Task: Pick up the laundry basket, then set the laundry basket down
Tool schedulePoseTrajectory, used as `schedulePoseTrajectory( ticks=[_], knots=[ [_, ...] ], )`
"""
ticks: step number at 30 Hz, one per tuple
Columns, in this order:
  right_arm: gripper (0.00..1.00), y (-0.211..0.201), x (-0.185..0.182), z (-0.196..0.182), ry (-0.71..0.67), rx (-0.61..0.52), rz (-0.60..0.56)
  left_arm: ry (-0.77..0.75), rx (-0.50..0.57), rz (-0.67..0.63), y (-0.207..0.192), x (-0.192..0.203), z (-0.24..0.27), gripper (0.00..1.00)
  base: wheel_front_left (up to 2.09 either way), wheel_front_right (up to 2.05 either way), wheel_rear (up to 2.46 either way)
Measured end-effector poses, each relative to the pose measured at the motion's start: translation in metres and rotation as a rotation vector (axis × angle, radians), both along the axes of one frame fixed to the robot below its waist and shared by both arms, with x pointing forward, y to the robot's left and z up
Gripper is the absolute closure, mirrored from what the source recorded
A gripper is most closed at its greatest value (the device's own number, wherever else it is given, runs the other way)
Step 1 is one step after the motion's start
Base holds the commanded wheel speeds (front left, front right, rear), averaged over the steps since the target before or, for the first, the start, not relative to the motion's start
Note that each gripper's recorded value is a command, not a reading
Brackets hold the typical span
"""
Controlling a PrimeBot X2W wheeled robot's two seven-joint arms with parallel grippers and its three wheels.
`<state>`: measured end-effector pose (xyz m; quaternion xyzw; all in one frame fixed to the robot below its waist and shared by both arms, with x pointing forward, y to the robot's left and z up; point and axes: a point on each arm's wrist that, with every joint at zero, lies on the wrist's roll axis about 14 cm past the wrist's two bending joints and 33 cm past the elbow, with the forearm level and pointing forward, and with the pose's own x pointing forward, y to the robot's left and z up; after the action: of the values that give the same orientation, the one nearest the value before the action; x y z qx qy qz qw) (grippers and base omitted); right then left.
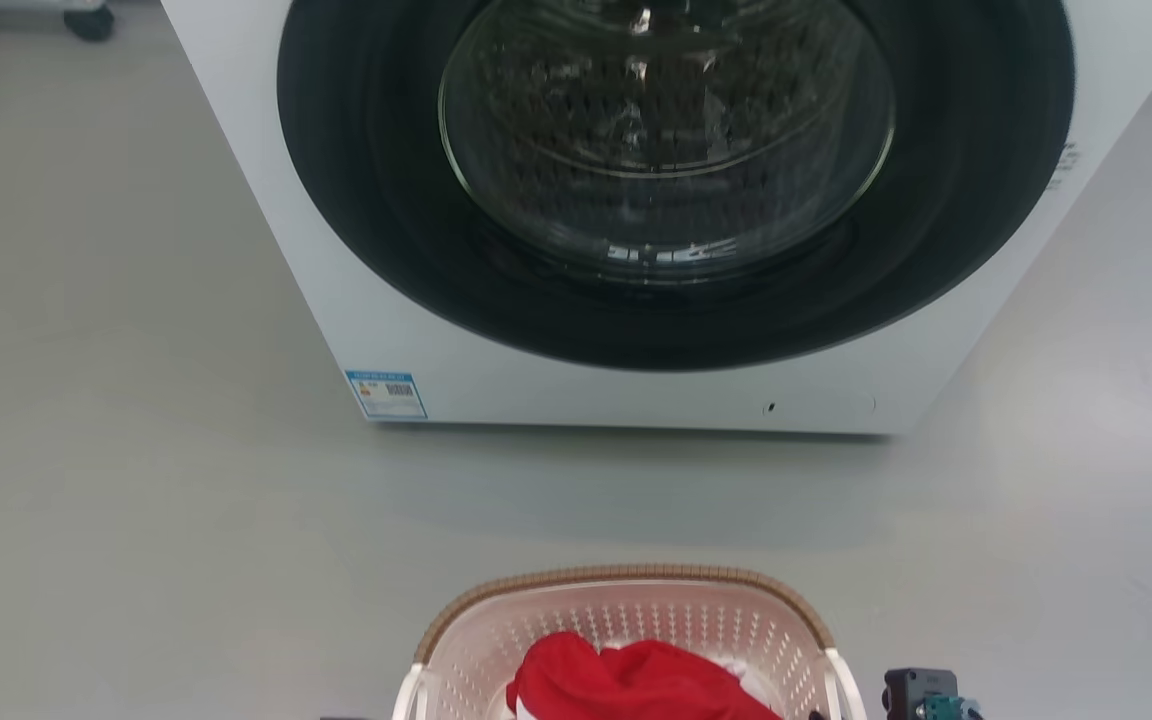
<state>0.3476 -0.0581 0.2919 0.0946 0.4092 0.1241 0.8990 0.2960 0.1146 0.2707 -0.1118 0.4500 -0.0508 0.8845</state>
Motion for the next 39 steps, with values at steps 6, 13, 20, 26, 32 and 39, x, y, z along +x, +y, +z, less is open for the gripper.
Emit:
schedulePoseTrajectory(
  ticks=[6, 13, 20, 26, 32, 39],
  knots=[
    [1.00, 0.000, -0.020, 0.007, 0.028, -0.006, -0.001, -0.006, -0.007, -0.012, -0.002, -0.013, 0.007, 1.00, 0.00, 0.00, 0.00],
    [1.00, -0.001, -0.032, 0.014, 0.043, -0.004, -0.019, -0.023, -0.016, -0.010, -0.004, -0.018, 0.015, 1.00, 0.00, 0.00, 0.00],
    [1.00, -0.003, -0.043, 0.014, 0.070, -0.003, -0.032, -0.022, -0.017, -0.029, -0.007, -0.021, 0.017, 1.00, 0.00, 0.00, 0.00],
    [1.00, -0.005, -0.047, 0.013, 0.087, 0.000, -0.041, -0.012, -0.016, -0.041, -0.009, -0.024, 0.016, 1.00, 0.00, 0.00, 0.00],
    [1.00, -0.006, -0.051, 0.011, 0.103, -0.004, -0.046, 0.004, -0.016, -0.053, -0.011, -0.028, 0.014, 1.00, 0.00, 0.00, 0.00],
    [1.00, -0.007, -0.054, 0.010, 0.114, -0.003, -0.052, 0.010, -0.014, -0.060, -0.011, -0.029, 0.014, 1.00, 0.00, 0.00, 0.00]
  ],
)
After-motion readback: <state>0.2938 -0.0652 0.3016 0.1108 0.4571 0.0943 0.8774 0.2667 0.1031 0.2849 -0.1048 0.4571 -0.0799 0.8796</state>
